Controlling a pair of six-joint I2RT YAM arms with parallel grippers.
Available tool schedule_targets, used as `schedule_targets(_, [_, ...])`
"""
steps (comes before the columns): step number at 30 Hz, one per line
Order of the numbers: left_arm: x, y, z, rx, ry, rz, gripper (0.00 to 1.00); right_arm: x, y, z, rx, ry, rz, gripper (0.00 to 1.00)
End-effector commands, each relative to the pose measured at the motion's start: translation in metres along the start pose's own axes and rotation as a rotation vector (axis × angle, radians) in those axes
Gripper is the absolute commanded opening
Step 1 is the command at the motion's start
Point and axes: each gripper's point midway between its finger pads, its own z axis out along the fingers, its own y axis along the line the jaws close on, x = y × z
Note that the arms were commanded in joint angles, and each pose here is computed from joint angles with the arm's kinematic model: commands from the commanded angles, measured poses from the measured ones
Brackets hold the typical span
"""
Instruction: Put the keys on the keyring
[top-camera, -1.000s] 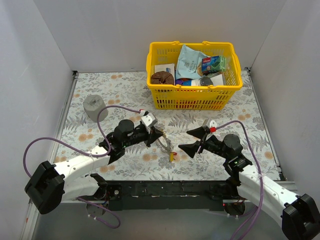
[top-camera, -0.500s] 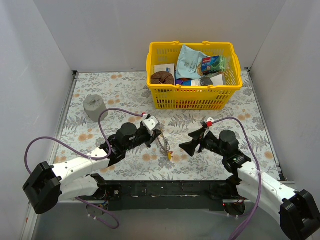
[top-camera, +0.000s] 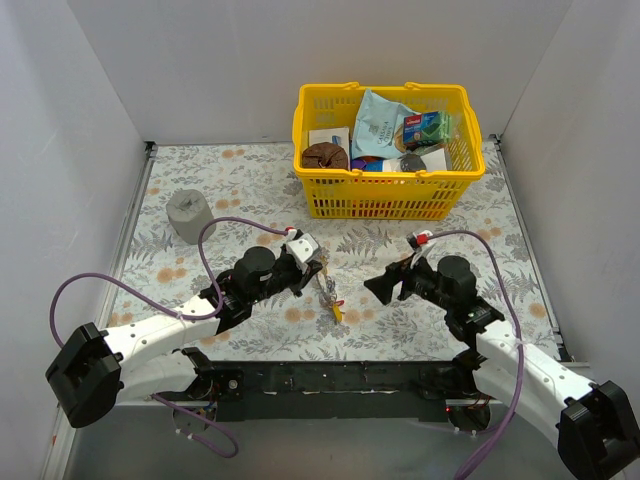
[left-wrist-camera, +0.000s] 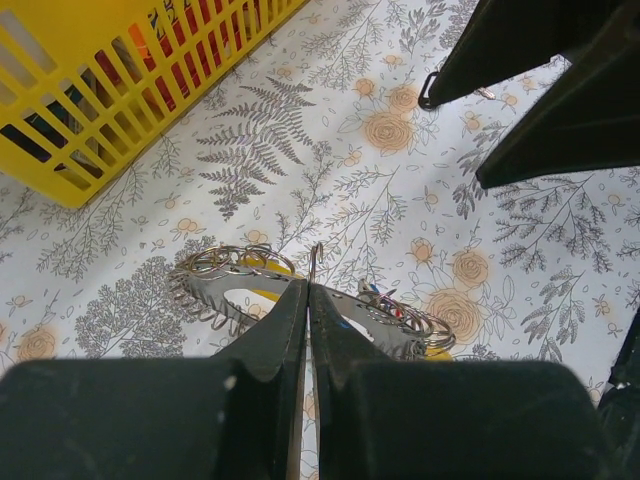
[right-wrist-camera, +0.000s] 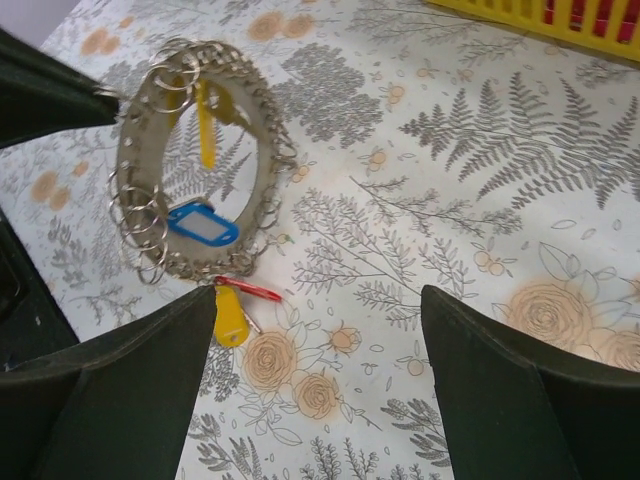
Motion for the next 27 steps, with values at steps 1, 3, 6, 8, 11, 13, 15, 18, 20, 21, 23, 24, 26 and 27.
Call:
schedule_targets(1, [-0.027,-0.005,0.001,0.027,-0.079,-0.008,0.00,-0.015,-0.030,-0.003,0.198,-0.002,0.071,0.88])
schedule_targets(3, [-0.025,-0.007,0.003,0.035,-0.072,-0.016,0.00,-0.018,-0.044,-0.005,0.281,0.003,0.086,0.88])
schedule_targets(6, [-0.023,-0.011,0.004,0.056,-0.071,-0.031,0.00,-0.015,-0.066,-0.014,0.408,0.018,0.113,0.86])
schedule_targets(8, [-0.022,-0.013,0.004,0.065,-0.072,-0.035,0.00,-0.013,-0.075,-0.020,0.463,0.030,0.122,0.85])
schedule_targets(11, [-0.020,-0.015,0.005,0.073,-0.066,-0.042,0.00,-0.011,-0.091,-0.031,0.559,0.050,0.123,0.84])
schedule_targets(13, [-0.017,-0.015,0.006,0.077,-0.059,-0.044,0.00,-0.012,-0.103,-0.038,0.623,0.050,0.121,0.83])
schedule_targets(15, [-0.017,-0.017,0.005,0.084,-0.060,-0.047,0.00,-0.010,-0.113,-0.044,0.670,0.059,0.127,0.83])
schedule_targets(18, [-0.016,-0.017,0.005,0.085,-0.058,-0.055,0.00,-0.005,-0.128,-0.054,0.722,0.082,0.141,0.82])
schedule_targets(20, [-0.016,-0.017,0.004,0.085,-0.058,-0.058,0.00,-0.004,-0.136,-0.059,0.743,0.086,0.153,0.81])
schedule_targets(21, [-0.015,-0.018,0.003,0.085,-0.057,-0.061,0.00,-0.005,-0.142,-0.062,0.744,0.078,0.171,0.80])
schedule_targets(23, [-0.014,-0.018,0.003,0.088,-0.057,-0.063,0.00,-0.006,-0.150,-0.065,0.737,0.070,0.195,0.79])
schedule_targets(24, [-0.014,-0.019,0.002,0.089,-0.058,-0.062,0.00,-0.002,-0.154,-0.066,0.740,0.082,0.209,0.77])
schedule_targets(26, [-0.015,-0.020,0.003,0.099,-0.057,-0.064,0.00,-0.003,-0.161,-0.067,0.724,0.077,0.239,0.76])
schedule_targets(27, [-0.017,-0.021,0.003,0.103,-0.058,-0.065,0.00,0.000,-0.165,-0.067,0.723,0.092,0.260,0.76])
